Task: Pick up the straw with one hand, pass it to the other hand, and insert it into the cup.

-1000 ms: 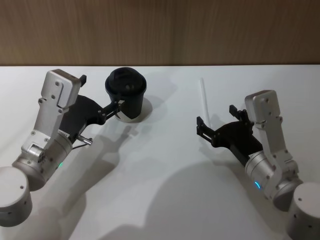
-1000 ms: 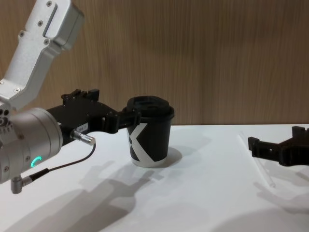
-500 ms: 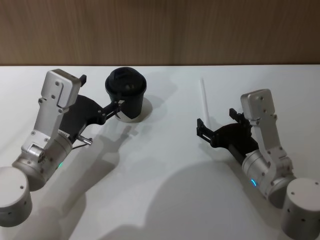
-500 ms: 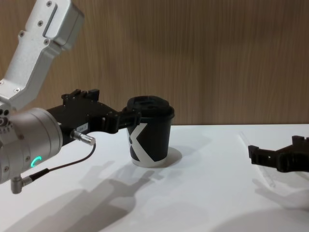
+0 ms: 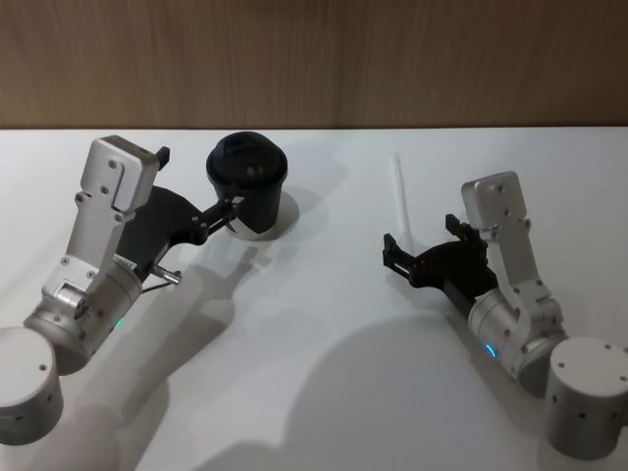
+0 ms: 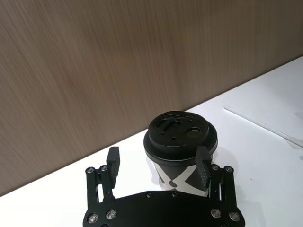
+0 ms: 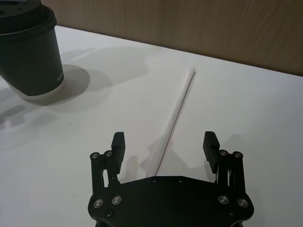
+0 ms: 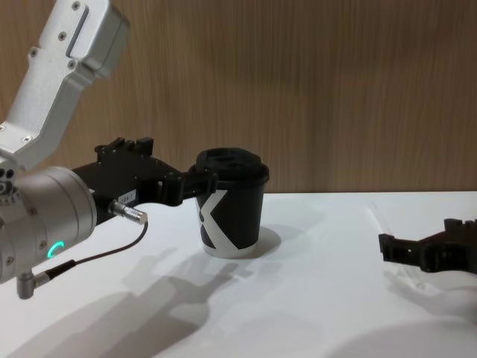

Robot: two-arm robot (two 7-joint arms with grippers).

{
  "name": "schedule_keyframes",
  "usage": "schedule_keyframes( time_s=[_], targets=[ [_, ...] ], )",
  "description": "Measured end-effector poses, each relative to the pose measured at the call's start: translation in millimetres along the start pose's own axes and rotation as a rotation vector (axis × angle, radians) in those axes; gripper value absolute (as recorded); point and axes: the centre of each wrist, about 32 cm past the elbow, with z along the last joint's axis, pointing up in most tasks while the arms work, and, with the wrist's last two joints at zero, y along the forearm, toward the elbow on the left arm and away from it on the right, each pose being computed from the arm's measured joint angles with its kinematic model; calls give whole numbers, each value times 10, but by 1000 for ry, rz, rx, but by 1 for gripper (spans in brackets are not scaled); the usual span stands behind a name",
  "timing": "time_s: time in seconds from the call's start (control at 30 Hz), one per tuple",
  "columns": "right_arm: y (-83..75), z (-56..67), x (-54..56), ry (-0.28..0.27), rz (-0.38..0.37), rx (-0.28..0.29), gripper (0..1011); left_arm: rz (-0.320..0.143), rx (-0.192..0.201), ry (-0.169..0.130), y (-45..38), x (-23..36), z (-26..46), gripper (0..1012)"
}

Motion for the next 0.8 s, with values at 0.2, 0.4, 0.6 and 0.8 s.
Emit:
schedule_keyframes(
  time_s=[0.2,0.4,0.6,0.8],
  targets=[
    [47,-4,14,-3,3,-7,1001,0,0,0,0,0,0,1003],
    [83,-22,40,-3,3,-16,1001,0,0,0,0,0,0,1003],
    [104,-35,68,1,-2,-22,1001,0,0,0,0,0,0,1003],
    [115,-46,93,13,-9,-29,1001,0,0,0,0,0,0,1003]
  ],
)
